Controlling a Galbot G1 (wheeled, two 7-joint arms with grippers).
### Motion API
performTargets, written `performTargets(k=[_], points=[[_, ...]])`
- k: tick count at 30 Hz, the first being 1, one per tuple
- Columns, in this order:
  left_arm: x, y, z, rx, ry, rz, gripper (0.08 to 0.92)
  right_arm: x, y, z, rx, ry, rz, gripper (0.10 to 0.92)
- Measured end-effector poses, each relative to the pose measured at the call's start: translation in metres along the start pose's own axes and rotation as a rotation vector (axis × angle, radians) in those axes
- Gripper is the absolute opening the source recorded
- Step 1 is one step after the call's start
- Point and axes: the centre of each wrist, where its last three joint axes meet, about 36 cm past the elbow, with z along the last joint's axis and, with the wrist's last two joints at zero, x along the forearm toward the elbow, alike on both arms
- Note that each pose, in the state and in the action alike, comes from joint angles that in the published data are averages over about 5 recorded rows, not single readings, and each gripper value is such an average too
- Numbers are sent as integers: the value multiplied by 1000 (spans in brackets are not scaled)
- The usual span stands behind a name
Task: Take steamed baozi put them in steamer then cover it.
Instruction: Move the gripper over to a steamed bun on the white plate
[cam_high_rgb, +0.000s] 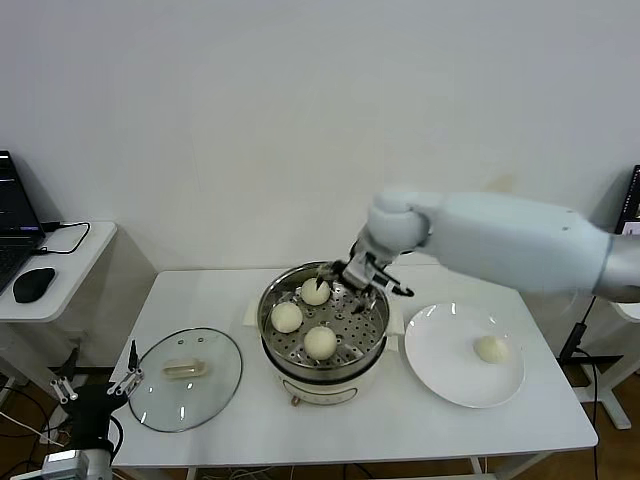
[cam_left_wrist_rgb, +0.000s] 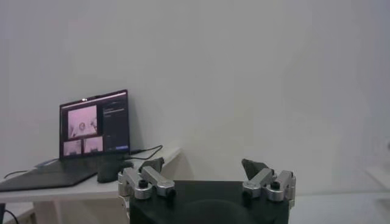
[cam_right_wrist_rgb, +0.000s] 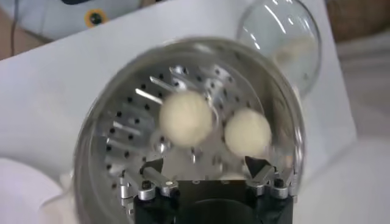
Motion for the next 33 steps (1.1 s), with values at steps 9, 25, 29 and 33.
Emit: performTargets(k=[9, 25, 29, 33], points=[[-2, 1, 1, -4, -3, 16, 823, 34, 66, 59, -318, 90, 13, 823], [-1, 0, 5, -17, 7, 28, 823, 10, 211, 142, -629, 193, -48, 823], [1, 2, 6, -23, 12, 25, 823, -3, 238, 154, -669, 215, -66, 823], [2, 3, 6, -27, 16, 22, 823, -16, 260, 164, -699, 239, -85, 823]])
